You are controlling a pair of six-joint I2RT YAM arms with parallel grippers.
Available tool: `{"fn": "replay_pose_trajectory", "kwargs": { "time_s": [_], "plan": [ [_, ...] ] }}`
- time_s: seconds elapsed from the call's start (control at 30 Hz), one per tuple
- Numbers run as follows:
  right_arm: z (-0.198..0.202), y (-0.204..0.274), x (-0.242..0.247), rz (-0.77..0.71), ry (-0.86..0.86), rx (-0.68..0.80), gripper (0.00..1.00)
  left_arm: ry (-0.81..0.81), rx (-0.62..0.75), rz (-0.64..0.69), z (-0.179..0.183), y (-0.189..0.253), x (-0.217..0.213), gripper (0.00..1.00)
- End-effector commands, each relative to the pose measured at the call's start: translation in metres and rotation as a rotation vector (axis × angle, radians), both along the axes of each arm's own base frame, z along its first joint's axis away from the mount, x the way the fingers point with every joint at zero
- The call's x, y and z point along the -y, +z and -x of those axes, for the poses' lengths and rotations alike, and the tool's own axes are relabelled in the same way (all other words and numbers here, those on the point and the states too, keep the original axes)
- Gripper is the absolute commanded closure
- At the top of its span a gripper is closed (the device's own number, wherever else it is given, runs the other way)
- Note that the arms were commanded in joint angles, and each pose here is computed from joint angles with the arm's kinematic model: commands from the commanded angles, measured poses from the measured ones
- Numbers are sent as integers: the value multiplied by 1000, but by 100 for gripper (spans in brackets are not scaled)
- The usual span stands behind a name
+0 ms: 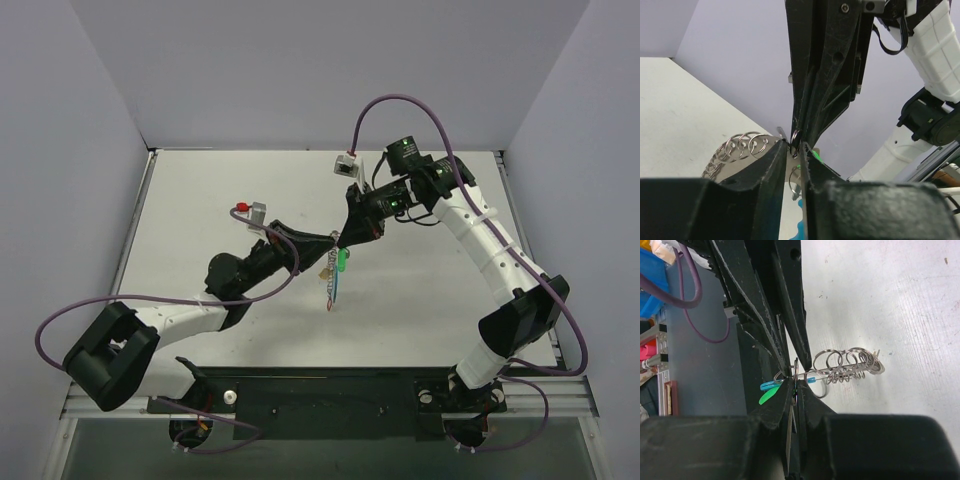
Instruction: Put the keys on the keyring
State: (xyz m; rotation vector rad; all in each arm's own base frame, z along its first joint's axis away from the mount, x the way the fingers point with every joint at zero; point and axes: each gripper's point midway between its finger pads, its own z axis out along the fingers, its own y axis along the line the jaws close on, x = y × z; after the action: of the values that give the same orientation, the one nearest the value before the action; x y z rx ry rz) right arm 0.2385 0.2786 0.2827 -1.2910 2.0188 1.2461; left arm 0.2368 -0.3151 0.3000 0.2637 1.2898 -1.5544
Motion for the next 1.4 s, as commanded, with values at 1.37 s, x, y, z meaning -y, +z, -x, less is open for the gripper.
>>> {"fn": "replay_pose_trajectory", "kwargs": {
  "time_s": [1.37],
  "plan": [
    [47, -10, 22, 161, 262, 179, 100, -334, 518, -388, 42, 11, 24, 71]
  ]
}}
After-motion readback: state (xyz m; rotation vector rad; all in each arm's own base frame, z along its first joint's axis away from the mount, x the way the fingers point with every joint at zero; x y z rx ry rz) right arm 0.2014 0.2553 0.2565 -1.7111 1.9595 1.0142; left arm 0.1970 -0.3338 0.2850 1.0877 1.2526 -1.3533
